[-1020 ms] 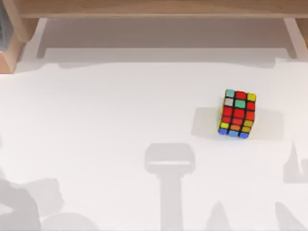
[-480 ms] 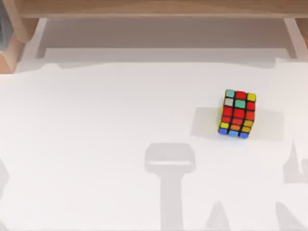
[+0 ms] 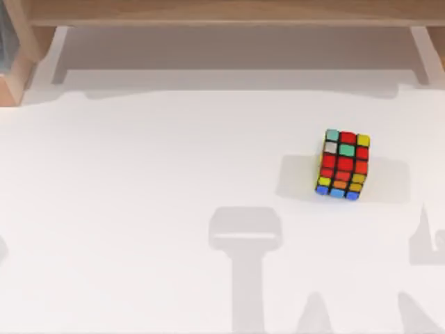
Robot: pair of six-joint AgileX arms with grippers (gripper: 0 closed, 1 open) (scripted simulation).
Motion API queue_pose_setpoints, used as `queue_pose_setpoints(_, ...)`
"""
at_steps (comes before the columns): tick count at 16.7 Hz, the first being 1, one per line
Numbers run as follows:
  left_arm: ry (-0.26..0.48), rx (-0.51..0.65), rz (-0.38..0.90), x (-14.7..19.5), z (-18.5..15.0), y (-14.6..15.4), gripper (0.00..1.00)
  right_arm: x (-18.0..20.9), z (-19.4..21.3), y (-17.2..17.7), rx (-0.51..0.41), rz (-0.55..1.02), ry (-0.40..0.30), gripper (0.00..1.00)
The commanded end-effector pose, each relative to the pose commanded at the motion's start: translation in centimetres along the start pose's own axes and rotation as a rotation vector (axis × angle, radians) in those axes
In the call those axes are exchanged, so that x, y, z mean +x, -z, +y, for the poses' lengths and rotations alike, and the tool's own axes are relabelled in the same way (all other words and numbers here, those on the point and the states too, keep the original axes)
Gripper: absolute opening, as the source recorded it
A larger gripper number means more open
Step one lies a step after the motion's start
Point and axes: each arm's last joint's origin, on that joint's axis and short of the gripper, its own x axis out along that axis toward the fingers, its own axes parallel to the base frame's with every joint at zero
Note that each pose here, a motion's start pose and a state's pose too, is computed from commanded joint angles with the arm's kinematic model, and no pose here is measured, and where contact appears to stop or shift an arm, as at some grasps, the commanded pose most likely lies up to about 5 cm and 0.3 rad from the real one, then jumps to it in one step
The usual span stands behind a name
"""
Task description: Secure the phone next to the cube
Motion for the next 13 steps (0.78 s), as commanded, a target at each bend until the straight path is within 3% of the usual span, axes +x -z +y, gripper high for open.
queue_pose_setpoints(5,-0.005,0.000,-0.010,3.1,0.2,-0.2,1.00,0.0,0.0,0.0,0.000,0.000,0.000,1.00)
queue_pose_setpoints(9,-0.003,0.000,-0.007,3.3,0.1,-0.1,1.00,0.0,0.0,0.0,0.000,0.000,0.000,1.00)
queue_pose_setpoints(13,-0.003,0.000,-0.007,3.3,0.1,-0.1,0.70,0.0,0.0,0.0,0.000,0.000,0.000,1.00)
